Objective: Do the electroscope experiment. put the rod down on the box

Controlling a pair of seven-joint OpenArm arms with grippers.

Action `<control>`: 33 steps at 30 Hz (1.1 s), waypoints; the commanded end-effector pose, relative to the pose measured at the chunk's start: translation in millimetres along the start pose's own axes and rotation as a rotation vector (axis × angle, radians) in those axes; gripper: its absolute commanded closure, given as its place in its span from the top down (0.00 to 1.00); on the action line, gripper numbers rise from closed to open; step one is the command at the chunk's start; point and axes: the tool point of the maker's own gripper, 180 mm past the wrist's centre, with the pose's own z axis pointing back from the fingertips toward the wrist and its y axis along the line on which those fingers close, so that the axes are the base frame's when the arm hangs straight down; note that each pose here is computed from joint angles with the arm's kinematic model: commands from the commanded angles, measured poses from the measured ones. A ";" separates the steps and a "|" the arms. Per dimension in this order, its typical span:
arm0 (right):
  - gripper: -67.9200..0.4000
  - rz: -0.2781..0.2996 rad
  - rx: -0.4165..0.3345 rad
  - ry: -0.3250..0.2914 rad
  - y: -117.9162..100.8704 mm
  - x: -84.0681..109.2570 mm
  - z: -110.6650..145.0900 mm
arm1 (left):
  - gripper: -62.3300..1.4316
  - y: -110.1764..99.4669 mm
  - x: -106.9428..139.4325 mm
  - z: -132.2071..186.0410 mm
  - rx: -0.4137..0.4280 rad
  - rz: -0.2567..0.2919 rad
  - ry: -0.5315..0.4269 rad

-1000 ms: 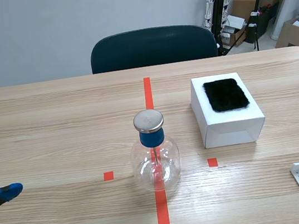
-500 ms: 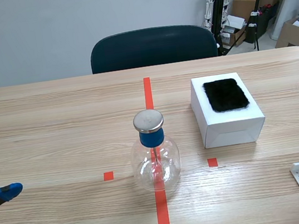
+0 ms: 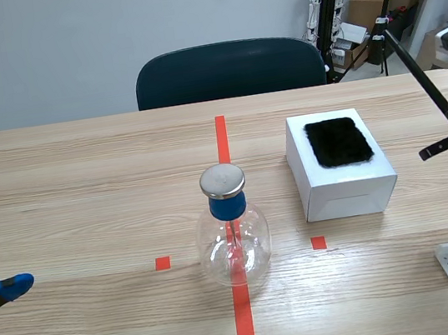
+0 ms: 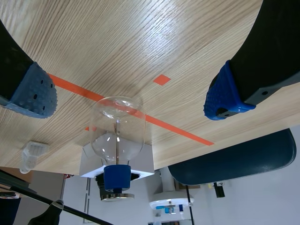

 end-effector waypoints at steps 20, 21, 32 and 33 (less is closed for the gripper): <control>0.09 0.036 -0.032 0.146 -9.2 -13.2 -47.9 | 1.00 4.5 8.3 -0.8 0.001 -0.018 -0.031; 0.09 0.032 -0.028 0.152 -7.3 -13.9 -50.0 | 1.00 4.5 8.3 -0.8 0.001 -0.018 -0.031; 0.09 -0.014 0.005 0.208 9.3 -28.6 -66.2 | 1.00 4.5 8.3 -0.8 0.001 -0.018 -0.031; 0.09 -0.018 0.004 0.217 8.9 -31.4 -67.6 | 1.00 4.5 8.3 -0.8 0.001 -0.018 -0.031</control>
